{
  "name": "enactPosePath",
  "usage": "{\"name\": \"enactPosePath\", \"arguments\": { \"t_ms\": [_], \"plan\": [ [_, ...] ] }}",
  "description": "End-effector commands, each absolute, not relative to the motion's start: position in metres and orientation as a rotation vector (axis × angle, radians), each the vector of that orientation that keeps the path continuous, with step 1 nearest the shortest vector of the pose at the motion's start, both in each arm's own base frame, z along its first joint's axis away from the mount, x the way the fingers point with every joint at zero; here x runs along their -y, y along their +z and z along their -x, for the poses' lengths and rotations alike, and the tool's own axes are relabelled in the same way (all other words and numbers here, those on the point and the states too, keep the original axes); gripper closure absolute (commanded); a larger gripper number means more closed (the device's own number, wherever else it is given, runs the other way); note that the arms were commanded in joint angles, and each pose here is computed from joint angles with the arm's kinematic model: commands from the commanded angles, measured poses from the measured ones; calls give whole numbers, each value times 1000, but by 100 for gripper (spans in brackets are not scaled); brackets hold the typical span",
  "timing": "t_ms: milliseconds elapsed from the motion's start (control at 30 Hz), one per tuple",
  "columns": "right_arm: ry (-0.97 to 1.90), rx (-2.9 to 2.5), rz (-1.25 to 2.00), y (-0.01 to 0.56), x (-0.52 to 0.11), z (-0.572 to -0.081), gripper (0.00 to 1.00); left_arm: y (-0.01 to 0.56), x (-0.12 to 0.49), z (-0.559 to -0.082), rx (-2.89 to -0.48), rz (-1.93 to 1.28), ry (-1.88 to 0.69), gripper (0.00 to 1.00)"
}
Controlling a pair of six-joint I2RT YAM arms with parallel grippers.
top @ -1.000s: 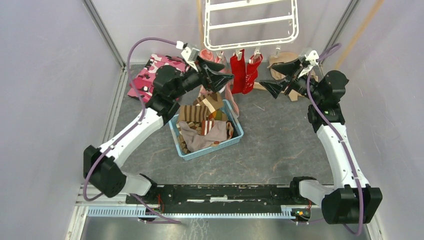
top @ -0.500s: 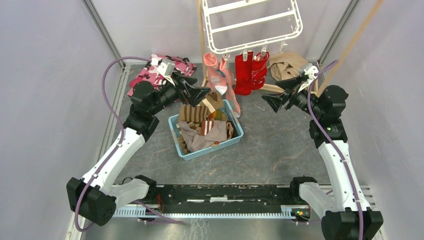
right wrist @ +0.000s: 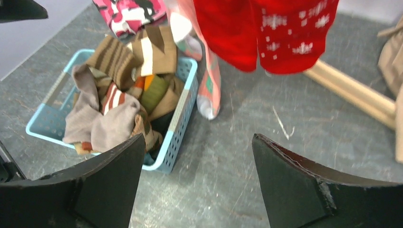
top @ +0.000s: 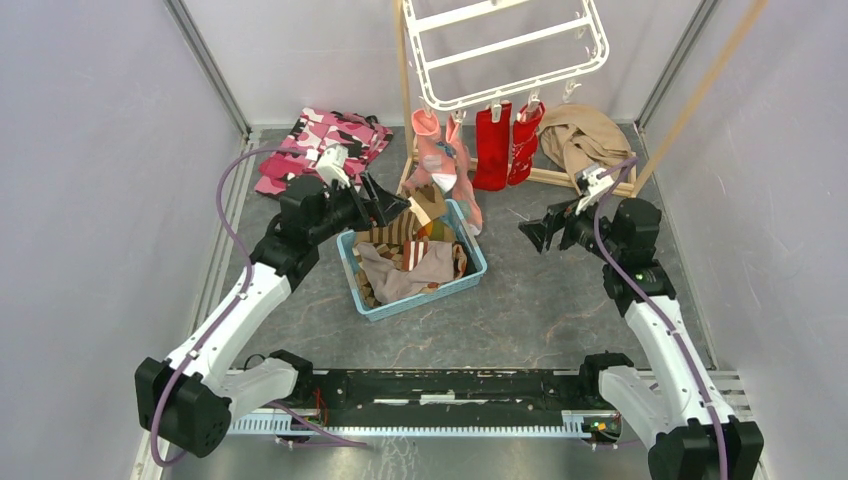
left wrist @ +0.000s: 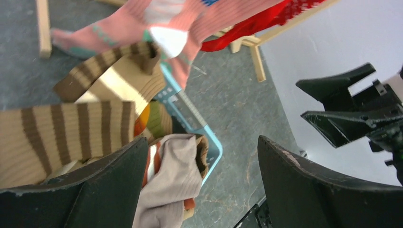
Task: Clip the socks to the hanger
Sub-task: Pick up the sock from the bin.
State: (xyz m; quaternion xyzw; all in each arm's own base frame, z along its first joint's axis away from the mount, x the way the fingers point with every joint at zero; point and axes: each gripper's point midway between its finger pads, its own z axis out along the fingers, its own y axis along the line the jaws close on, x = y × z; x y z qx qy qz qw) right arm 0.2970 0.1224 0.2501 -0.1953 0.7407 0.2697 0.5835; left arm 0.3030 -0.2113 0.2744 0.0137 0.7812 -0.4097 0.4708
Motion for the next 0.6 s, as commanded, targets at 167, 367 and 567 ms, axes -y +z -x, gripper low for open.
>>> {"name": "enactPosePath", "arguments": {
  "t_ms": [167, 367, 567],
  "plan": [
    [616, -1811, 368, 229, -118, -304, 11, 233, 187, -309, -2052, 214, -871, 21],
    [616, -1829, 376, 226, -117, -304, 12, 211, 191, -324, -2123, 246, -833, 50],
    [653, -1848, 360, 222, -121, -304, 13, 196, 181, -333, -2225, 343, -633, 47]
  ]
}}
